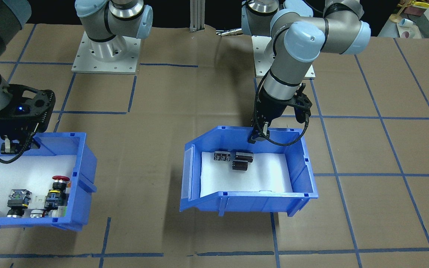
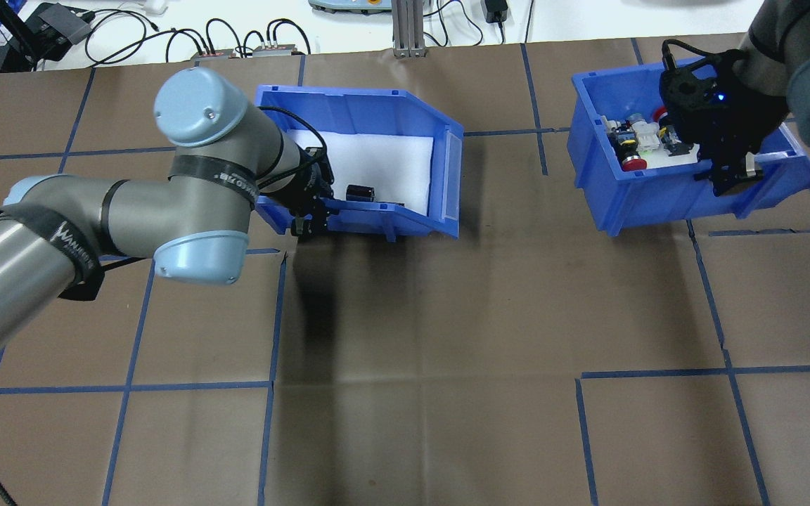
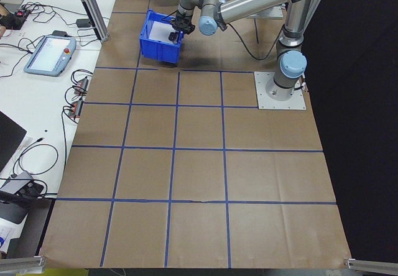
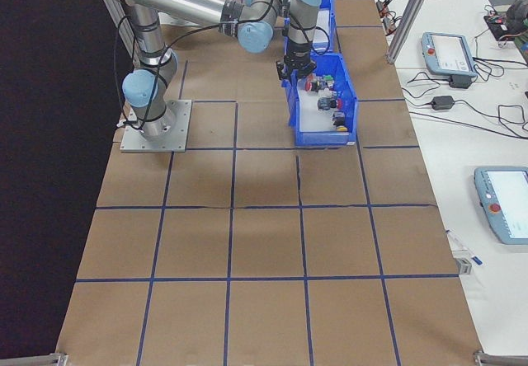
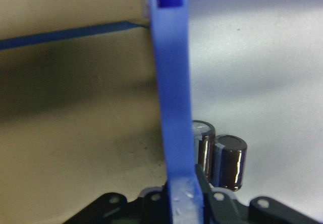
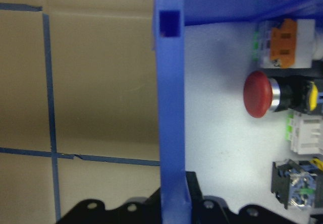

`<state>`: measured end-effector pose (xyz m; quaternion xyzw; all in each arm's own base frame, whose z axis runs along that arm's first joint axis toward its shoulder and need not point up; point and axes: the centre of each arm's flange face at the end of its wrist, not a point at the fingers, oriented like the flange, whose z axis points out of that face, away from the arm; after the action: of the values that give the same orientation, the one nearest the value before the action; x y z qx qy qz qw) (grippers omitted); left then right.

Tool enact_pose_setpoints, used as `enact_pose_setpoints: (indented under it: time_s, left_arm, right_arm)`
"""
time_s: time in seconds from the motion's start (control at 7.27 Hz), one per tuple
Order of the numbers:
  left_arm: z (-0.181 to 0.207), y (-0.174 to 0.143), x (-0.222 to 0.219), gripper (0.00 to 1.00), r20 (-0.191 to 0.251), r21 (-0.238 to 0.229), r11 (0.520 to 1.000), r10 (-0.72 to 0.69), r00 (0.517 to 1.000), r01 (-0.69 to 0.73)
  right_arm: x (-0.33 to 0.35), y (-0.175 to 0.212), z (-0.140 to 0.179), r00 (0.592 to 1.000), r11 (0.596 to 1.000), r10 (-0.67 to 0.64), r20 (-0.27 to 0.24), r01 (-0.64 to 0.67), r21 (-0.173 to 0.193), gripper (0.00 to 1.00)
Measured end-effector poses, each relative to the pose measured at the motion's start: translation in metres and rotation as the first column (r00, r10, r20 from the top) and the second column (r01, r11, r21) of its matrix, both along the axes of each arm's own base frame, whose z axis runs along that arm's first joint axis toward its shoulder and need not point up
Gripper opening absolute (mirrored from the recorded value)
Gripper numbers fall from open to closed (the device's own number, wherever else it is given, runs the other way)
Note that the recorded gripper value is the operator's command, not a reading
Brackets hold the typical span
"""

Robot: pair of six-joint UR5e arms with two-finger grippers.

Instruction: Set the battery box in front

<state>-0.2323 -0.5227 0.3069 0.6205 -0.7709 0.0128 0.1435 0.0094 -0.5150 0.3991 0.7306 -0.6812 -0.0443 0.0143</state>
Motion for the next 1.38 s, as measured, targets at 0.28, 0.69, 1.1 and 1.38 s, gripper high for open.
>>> enact_pose_setpoints:
  time_s: [0.28, 0.69, 1.1, 1.38]
  left_arm:
    - [-0.015, -0.029, -0.047, 0.00, -0.008, 0.010, 1.000, -0.022, 1.000, 0.022]
    - [-0.033, -0.046, -0.074, 0.00, -0.017, 0.036, 0.999, 0.019, 1.000, -0.019]
    - [-0.040, -0.052, -0.081, 0.00, -0.033, 0.073, 0.987, 0.145, 0.989, -0.142]
    - [-0.043, -0.053, -0.082, 0.59, -0.038, 0.090, 0.979, 0.189, 0.981, -0.185]
  right_arm:
    - [0.008, 0.043, -0.012, 1.000, 0.999, 0.026, 0.005, -0.026, 0.023, 0.05]
    - [0.021, 0.101, -0.025, 0.999, 0.999, 0.042, 0.005, -0.042, 0.034, 0.05]
    - [0.032, 0.143, -0.043, 1.000, 0.998, 0.030, 0.008, -0.030, 0.048, 0.05]
    - [0.039, 0.162, -0.050, 1.000, 0.999, -0.009, 0.014, 0.009, 0.046, 0.05]
